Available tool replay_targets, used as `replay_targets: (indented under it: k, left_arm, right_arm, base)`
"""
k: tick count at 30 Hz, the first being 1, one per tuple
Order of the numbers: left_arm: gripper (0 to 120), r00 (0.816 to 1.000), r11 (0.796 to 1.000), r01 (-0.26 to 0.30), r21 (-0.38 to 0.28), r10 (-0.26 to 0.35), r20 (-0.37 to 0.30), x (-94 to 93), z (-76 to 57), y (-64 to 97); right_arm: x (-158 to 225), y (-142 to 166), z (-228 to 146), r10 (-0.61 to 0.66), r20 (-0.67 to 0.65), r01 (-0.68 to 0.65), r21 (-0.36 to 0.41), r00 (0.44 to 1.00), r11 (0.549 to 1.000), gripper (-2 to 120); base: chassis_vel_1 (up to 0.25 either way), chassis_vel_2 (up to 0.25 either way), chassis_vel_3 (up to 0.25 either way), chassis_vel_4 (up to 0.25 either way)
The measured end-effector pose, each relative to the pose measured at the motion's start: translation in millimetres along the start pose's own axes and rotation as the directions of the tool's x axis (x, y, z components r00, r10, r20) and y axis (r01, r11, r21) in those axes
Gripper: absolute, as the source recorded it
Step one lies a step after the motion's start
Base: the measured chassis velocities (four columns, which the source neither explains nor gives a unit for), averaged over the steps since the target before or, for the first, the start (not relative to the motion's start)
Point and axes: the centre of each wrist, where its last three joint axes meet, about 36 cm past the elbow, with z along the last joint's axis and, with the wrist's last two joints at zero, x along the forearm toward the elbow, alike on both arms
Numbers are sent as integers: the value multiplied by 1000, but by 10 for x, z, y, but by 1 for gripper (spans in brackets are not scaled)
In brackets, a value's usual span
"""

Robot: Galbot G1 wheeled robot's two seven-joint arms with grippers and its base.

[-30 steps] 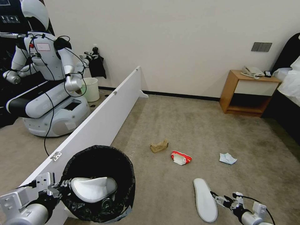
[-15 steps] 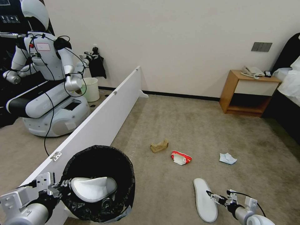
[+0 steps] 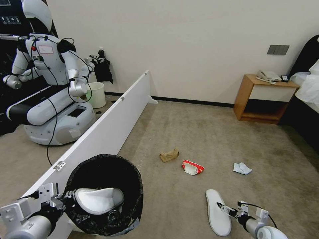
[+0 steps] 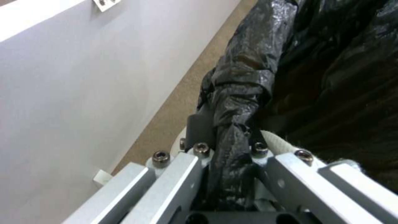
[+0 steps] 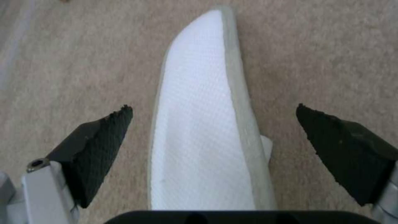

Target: Pick up the trash bin, then pick up the garbage from the floor and place it into the trash bin.

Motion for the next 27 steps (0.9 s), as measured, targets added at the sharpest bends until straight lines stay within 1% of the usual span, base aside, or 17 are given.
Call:
replay_targets:
  k: [13,27]
  left_arm:
    - [1,1000,1000,0,1,0,2,12,-5,2]
    - [1,1000,1000,-1,2,1,3,2,-9,5]
  right_arm:
    - [-150,99,68,-25,-27,25,0,999,1000,100]
    - [-202,104,84,-33,-38,33,2,999,999,100]
  base:
    - [0,0,0,0]
    - [0,0,0,0]
